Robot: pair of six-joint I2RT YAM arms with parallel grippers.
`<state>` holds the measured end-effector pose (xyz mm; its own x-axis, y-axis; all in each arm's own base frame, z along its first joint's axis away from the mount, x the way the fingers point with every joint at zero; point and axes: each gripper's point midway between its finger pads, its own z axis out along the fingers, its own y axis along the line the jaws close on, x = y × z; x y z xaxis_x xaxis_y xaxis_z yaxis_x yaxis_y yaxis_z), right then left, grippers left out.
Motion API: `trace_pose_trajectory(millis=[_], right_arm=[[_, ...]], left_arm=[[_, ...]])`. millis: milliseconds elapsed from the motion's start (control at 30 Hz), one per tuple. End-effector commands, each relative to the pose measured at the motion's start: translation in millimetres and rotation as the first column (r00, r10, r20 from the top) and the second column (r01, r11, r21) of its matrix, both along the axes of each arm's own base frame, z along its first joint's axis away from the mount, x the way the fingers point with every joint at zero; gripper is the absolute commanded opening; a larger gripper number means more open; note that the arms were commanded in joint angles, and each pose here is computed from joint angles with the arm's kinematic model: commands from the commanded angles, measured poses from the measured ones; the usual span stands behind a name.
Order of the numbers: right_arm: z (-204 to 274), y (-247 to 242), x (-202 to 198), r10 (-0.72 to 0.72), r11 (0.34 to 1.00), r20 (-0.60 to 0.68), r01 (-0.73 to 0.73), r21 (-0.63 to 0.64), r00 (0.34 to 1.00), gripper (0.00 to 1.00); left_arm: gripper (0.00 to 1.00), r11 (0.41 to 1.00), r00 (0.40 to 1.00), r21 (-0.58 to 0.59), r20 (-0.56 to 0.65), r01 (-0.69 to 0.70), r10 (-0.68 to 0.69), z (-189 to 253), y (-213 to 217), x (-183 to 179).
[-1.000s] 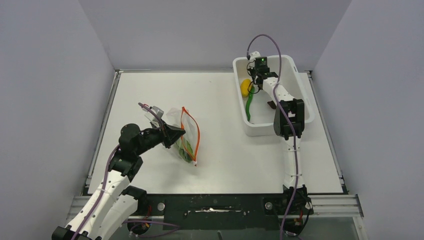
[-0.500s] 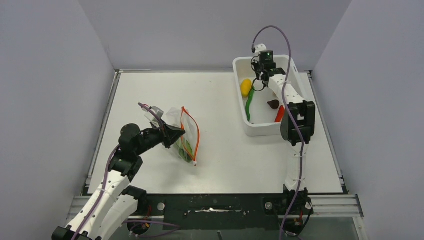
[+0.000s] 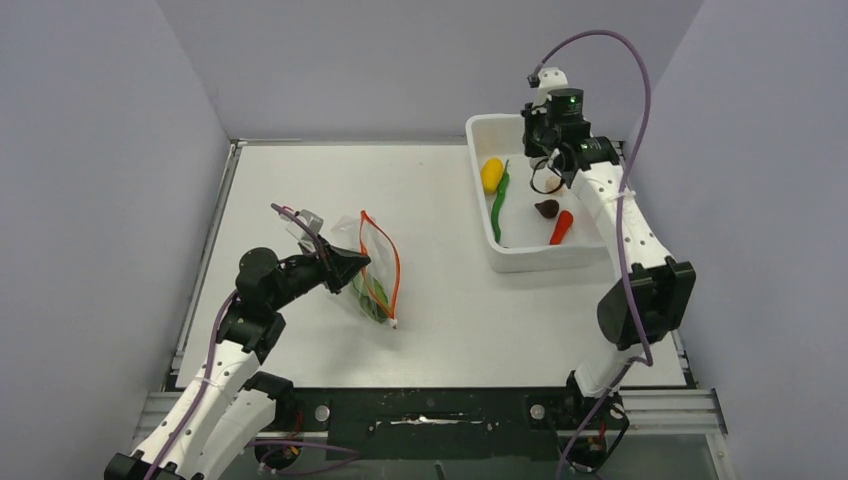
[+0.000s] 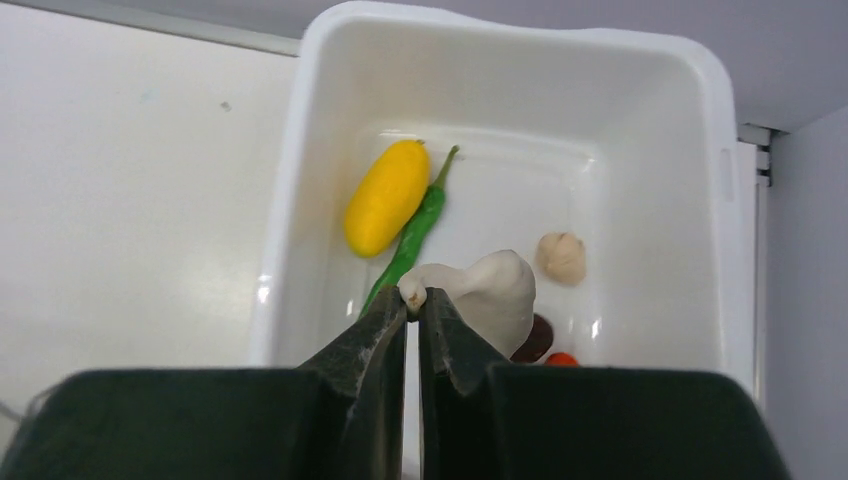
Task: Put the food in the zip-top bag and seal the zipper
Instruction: Pick up the fake vegetable from the bin, then place the fake vegetable in the zipper food storage bag.
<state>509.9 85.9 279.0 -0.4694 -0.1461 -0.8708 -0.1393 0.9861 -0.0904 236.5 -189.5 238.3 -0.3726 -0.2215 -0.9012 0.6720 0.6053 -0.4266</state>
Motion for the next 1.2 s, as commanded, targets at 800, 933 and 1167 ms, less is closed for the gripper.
trace_pose_trajectory(millis=[800, 933, 1167], right_arm=[[90, 192, -222, 0.553, 0.526, 0.350, -0.642, 0.558, 0.756, 0.00], [93, 213, -238, 0.600, 0.439, 0.370, -0.678, 0.589, 0.710, 0.00], [94, 249, -258, 0.653, 0.367, 0.370, -0.703, 0.610, 0.661, 0.00]], left_arm=[[0.00, 0.986, 0.997, -0.165, 0.080, 0.018, -0.005, 65, -7, 3], [0.00, 0.986, 0.997, -0.165, 0.072, 0.021, -0.010, 64, -8, 4], [0.00, 0.982, 0.997, -0.186, 0.071, 0.039, -0.026, 69, -11, 4]])
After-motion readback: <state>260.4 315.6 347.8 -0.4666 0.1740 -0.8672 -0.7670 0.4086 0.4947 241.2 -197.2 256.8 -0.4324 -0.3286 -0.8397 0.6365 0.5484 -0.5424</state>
